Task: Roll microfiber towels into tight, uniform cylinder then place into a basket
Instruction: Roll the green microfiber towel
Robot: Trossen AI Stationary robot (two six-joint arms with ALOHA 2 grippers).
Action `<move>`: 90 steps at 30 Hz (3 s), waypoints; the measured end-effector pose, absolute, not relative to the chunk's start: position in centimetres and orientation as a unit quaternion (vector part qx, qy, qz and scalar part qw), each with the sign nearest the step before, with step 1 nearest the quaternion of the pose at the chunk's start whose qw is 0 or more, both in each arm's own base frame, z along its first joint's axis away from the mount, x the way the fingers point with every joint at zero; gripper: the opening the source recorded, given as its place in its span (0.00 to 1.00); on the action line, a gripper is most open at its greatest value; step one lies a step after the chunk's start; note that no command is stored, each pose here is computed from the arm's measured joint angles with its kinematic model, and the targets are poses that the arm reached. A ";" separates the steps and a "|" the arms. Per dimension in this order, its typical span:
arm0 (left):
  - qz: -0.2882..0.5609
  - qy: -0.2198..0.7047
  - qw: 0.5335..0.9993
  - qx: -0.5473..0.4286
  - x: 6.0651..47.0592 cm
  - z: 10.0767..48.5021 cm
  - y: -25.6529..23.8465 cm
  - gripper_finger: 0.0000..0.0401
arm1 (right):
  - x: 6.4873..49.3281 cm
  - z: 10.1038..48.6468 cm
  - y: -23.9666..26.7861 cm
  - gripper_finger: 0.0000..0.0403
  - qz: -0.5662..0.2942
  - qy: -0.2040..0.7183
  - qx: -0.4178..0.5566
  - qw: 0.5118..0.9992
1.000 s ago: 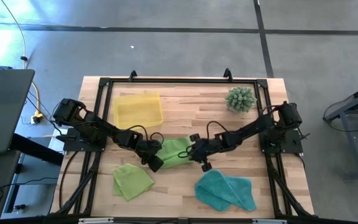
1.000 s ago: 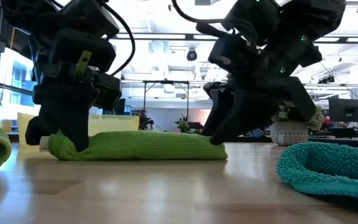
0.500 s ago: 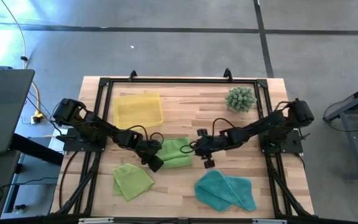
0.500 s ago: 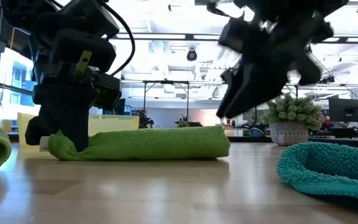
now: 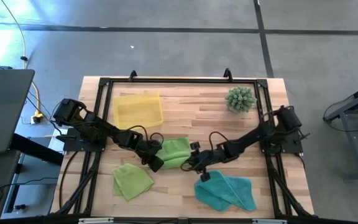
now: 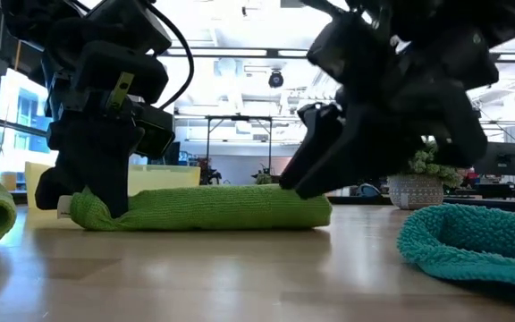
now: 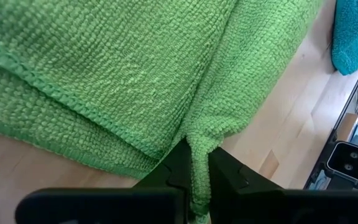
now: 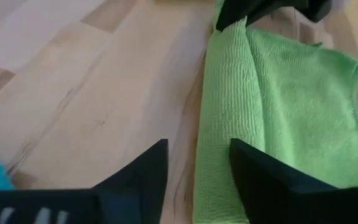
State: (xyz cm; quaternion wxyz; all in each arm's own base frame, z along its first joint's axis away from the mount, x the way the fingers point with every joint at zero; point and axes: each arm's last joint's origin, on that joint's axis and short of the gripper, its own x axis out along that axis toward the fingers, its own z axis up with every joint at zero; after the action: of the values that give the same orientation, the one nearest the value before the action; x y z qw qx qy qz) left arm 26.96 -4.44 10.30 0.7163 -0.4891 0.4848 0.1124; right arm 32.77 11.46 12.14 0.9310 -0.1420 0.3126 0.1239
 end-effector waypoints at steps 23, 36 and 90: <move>0.084 0.463 0.730 -0.496 27.5 10.6 -4.6 0.05 | 33.6 9.4 8.7 0.44 0.081 0.363 -0.123 0.920; 0.069 0.459 0.749 -0.473 27.6 10.7 -4.6 0.05 | 33.6 8.3 8.5 0.02 0.050 0.383 -0.083 0.919; -0.033 0.417 0.908 0.025 24.7 14.6 -8.6 0.36 | 34.1 8.3 6.5 0.05 0.061 0.423 0.289 0.857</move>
State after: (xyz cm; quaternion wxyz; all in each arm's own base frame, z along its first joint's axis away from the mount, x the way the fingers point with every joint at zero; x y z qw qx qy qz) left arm 24.74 -8.57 14.57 0.9081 0.0253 0.4166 -0.0331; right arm 34.12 6.52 8.32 0.8566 0.2889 0.4233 0.0607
